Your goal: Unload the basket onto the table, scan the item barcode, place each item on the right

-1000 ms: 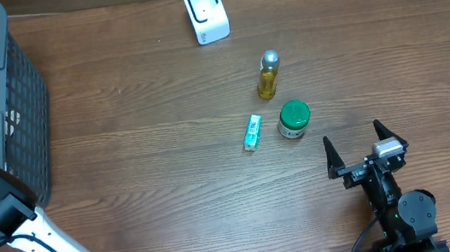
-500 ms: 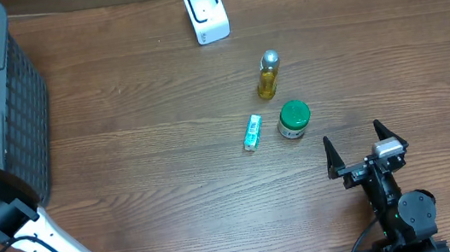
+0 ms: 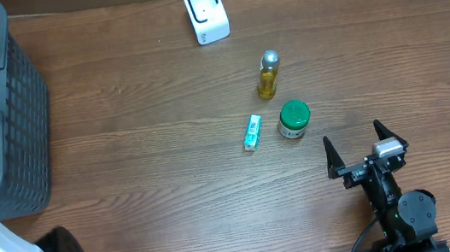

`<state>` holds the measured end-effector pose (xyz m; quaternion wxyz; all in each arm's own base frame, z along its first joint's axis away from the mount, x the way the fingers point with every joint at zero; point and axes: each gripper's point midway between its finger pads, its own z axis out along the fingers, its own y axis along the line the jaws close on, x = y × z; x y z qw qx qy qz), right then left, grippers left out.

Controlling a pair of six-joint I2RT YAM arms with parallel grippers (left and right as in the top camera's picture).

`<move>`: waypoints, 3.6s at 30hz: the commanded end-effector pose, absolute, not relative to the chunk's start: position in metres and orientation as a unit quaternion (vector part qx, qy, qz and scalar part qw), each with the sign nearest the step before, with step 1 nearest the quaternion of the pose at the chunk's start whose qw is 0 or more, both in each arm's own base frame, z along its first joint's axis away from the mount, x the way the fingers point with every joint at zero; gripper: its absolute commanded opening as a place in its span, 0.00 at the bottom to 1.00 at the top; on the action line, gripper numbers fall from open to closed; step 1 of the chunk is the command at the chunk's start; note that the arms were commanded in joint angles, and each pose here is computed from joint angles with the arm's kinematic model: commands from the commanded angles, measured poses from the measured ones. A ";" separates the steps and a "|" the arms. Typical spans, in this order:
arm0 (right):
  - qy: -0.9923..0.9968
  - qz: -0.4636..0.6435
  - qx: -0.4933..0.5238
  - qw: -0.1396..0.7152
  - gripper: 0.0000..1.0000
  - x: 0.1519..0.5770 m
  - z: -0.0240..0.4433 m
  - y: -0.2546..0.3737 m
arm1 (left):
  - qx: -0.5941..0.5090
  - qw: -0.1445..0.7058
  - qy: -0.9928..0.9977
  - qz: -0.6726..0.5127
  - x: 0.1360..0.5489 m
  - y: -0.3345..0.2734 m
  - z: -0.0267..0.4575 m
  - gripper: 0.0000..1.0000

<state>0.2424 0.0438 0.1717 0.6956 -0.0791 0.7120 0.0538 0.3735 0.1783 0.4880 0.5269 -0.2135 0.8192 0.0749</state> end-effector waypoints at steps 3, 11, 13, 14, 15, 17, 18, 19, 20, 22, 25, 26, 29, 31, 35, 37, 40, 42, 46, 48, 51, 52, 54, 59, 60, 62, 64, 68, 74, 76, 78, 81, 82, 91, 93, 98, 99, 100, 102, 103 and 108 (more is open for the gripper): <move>0.711 0.052 -0.076 0.697 1.00 0.243 0.170 0.043 | -0.119 0.436 0.892 -0.026 0.375 0.057 0.445 0.22; 0.711 0.052 -0.076 0.697 1.00 0.243 0.170 0.043 | -0.003 0.264 0.962 -0.070 0.397 -0.051 0.348 0.11; 0.712 0.052 -0.076 0.697 1.00 0.243 0.170 0.043 | 0.020 0.230 0.970 -0.072 0.402 -0.072 0.325 0.10; 0.711 0.052 -0.076 0.697 1.00 0.243 0.170 0.043 | 0.029 0.214 0.974 -0.069 0.403 -0.081 0.314 0.10; 0.711 0.052 -0.076 0.697 1.00 0.243 0.170 0.043 | 0.033 0.183 0.981 -0.053 0.404 -0.091 0.293 0.13; 0.711 0.052 -0.076 0.697 1.00 0.243 0.170 0.043 | 0.026 0.154 0.987 -0.027 0.402 -0.096 0.272 0.13; 0.711 0.052 -0.076 0.697 1.00 0.243 0.170 0.043 | 0.017 0.144 0.989 -0.010 0.401 -0.097 0.262 0.13; 0.711 0.052 -0.076 0.697 1.00 0.243 0.170 0.043 | 0.010 0.132 0.991 0.007 0.399 -0.099 0.250 0.11; 0.711 0.052 -0.076 0.697 1.00 0.243 0.170 0.043 | 0.018 0.121 0.992 0.012 0.398 -0.106 0.239 0.10; 0.711 0.052 -0.076 0.697 1.00 0.243 0.170 0.043 | 0.029 0.107 0.994 0.016 0.396 -0.118 0.221 0.10; 0.711 0.052 -0.076 0.697 1.00 0.243 0.170 0.043 | 0.002 0.096 0.993 0.073 0.392 -0.117 0.194 0.10; 0.711 0.052 -0.076 0.697 1.00 0.243 0.170 0.043 | -0.014 0.098 0.990 0.097 0.392 -0.113 0.187 0.08; 0.711 0.052 -0.076 0.697 1.00 0.243 0.170 0.043 | -0.030 0.100 0.987 0.119 0.394 -0.107 0.174 0.07; 0.711 0.052 -0.076 0.697 1.00 0.243 0.170 0.043 | -0.033 0.094 0.988 0.122 0.394 -0.104 0.164 0.08; 0.711 0.052 -0.076 0.697 1.00 0.243 0.170 0.043 | -0.044 0.081 0.988 0.127 0.394 -0.094 0.144 0.09; 0.711 0.052 -0.076 0.697 1.00 0.243 0.170 0.043 | -0.049 0.077 0.987 0.129 0.393 -0.090 0.134 0.09; 0.712 0.052 -0.076 0.697 1.00 0.243 0.170 0.043 | -0.055 0.065 0.987 0.134 0.390 -0.082 0.117 0.10; 0.711 0.052 -0.076 0.697 1.00 0.243 0.170 0.043 | -0.063 0.054 0.987 0.137 0.387 -0.074 0.104 0.10; 0.711 0.052 -0.076 0.697 1.00 0.243 0.170 0.043 | -0.089 0.036 0.986 0.139 0.381 -0.050 0.078 0.13; 0.711 0.052 -0.076 0.697 1.00 0.243 0.170 0.043 | -0.090 0.022 0.985 0.143 0.374 -0.038 0.062 0.16; 0.711 0.052 -0.076 0.697 1.00 0.243 0.170 0.043 | -0.063 0.013 0.987 0.147 0.368 -0.030 0.041 0.19; 0.712 0.052 -0.076 0.697 1.00 0.243 0.170 0.043 | -0.057 0.013 0.987 0.152 0.367 -0.027 0.036 0.20; 0.712 0.052 -0.076 0.697 1.00 0.243 0.170 0.043 | -0.059 0.012 0.984 0.166 0.362 -0.019 0.027 0.22; 0.711 0.052 -0.076 0.697 1.00 0.243 0.170 0.043 | -0.042 0.002 0.985 0.170 0.356 -0.013 0.018 0.32; 0.711 0.052 -0.076 0.697 1.00 0.243 0.170 0.043 | -0.040 0.001 0.985 0.170 0.356 -0.013 0.017 0.39; 0.712 0.052 -0.076 0.697 1.00 0.243 0.170 0.043 | -0.029 -0.003 0.985 0.170 0.354 -0.013 0.017 0.52; 0.711 0.052 -0.076 0.697 1.00 0.243 0.170 0.043 | -0.027 -0.002 0.985 0.170 0.355 -0.013 0.018 0.69; 0.711 0.052 -0.076 0.697 1.00 0.243 0.170 0.043 | -0.032 0.012 0.985 0.171 0.371 -0.011 0.040 0.80; 0.711 0.052 -0.076 0.697 1.00 0.243 0.170 0.043 | -0.058 0.044 0.993 0.094 0.402 -0.025 0.107 1.00; 0.711 0.052 -0.076 0.697 1.00 0.243 0.170 0.043 | -0.062 0.046 0.995 0.070 0.405 -0.029 0.115 1.00; 0.712 0.052 -0.076 0.697 1.00 0.243 0.170 0.043 | -0.065 0.043 0.995 0.067 0.404 -0.028 0.115 1.00; 0.712 0.052 -0.076 0.697 1.00 0.243 0.170 0.043 | -0.066 0.025 0.995 0.070 0.396 -0.026 0.105 1.00; 0.711 0.052 -0.076 0.697 1.00 0.243 0.170 0.043 | -0.068 0.019 0.995 0.072 0.392 -0.026 0.101 1.00; 0.711 0.052 -0.076 0.697 1.00 0.243 0.170 0.043 | -0.082 -0.029 0.992 0.087 0.361 -0.017 0.047 0.75; 0.711 0.052 -0.076 0.697 1.00 0.243 0.170 0.043 | -0.085 -0.033 0.993 0.077 0.358 -0.019 0.039 0.59; 0.711 0.052 -0.076 0.697 1.00 0.243 0.170 0.043 | -0.084 -0.032 0.994 0.065 0.359 -0.023 0.038 0.31; 0.711 0.052 -0.076 0.697 1.00 0.243 0.170 0.043 | -0.083 -0.029 0.994 0.064 0.362 -0.023 0.041 0.31; 0.711 0.052 -0.076 0.697 1.00 0.243 0.170 0.043 | -0.082 -0.025 0.994 0.064 0.365 -0.022 0.047 0.31; 0.711 0.052 -0.076 0.697 1.00 0.243 0.170 0.043 | -0.086 -0.012 0.994 0.061 0.374 -0.022 0.062 0.32; 0.712 0.052 -0.076 0.697 1.00 0.243 0.170 0.043 | -0.086 -0.004 0.995 0.059 0.380 -0.022 0.072 0.33; 0.711 0.052 -0.076 0.697 1.00 0.243 0.170 0.043 | -0.085 0.029 0.995 0.048 0.399 -0.028 0.110 0.33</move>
